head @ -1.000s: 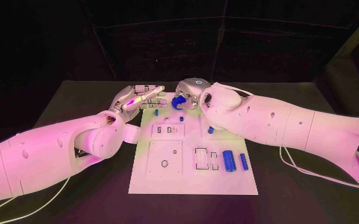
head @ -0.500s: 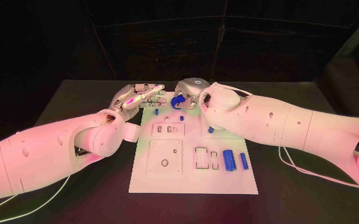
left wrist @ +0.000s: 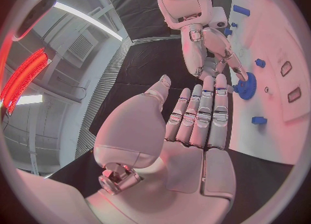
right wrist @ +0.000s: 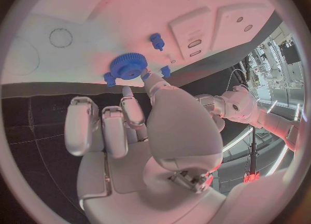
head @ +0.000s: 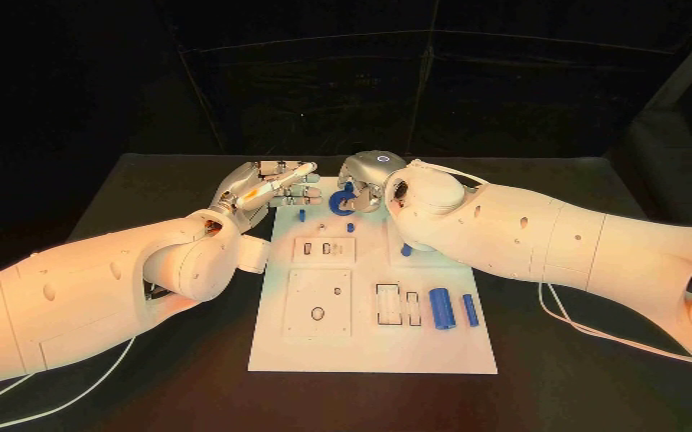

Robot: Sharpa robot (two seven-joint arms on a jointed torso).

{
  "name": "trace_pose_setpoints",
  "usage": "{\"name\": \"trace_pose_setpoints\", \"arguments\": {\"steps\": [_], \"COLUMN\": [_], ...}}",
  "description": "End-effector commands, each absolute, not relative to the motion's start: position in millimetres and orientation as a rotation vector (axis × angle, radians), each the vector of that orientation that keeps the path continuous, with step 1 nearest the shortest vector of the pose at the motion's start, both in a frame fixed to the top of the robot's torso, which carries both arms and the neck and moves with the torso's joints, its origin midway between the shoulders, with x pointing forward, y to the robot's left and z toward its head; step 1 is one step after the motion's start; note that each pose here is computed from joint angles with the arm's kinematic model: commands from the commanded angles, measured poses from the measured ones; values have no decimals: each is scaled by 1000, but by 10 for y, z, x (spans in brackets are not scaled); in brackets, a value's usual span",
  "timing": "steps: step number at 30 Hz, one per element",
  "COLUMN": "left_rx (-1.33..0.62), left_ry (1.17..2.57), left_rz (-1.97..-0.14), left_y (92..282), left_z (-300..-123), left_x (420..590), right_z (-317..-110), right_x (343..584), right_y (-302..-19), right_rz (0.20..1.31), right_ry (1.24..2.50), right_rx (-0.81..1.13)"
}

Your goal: Assemble the parts on the task board

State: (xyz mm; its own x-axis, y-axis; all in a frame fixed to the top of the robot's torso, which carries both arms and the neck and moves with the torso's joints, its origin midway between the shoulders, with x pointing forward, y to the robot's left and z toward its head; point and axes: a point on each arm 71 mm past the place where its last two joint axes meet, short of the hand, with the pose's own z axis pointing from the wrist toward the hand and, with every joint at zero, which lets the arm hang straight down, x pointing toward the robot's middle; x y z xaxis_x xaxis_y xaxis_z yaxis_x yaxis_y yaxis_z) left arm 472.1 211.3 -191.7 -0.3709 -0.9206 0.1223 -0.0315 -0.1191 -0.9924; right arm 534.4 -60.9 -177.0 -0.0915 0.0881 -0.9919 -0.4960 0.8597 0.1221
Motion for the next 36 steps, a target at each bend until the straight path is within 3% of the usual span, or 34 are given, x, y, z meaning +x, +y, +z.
{"name": "trace_pose_setpoints", "arguments": {"steps": [1,10,22,28,36], "left_rx": [-1085,-1076,-1078,-1074,-1070], "left_ry": [1440,1445,1442,1445,1450], "left_rz": [-1600,-1605,-1598,-1609,-1620], "left_y": [2091,2085,2134,2097,2048], "left_z": [-1899,-1898,-1893,-1897,-1907], "left_x": [4720,4720,4706,4714,4728], "right_z": [-1738,-1707,-1635,-1629,-1658], "right_x": [5348,5327,5138,5138,5193], "right_y": [-604,-721,-1783,-2182,-2605], "right_rz": [500,518,755,776,726], "right_ry": [1569,1533,1573,1565,1564], "right_rx": [-314,-282,30,127,147]}}
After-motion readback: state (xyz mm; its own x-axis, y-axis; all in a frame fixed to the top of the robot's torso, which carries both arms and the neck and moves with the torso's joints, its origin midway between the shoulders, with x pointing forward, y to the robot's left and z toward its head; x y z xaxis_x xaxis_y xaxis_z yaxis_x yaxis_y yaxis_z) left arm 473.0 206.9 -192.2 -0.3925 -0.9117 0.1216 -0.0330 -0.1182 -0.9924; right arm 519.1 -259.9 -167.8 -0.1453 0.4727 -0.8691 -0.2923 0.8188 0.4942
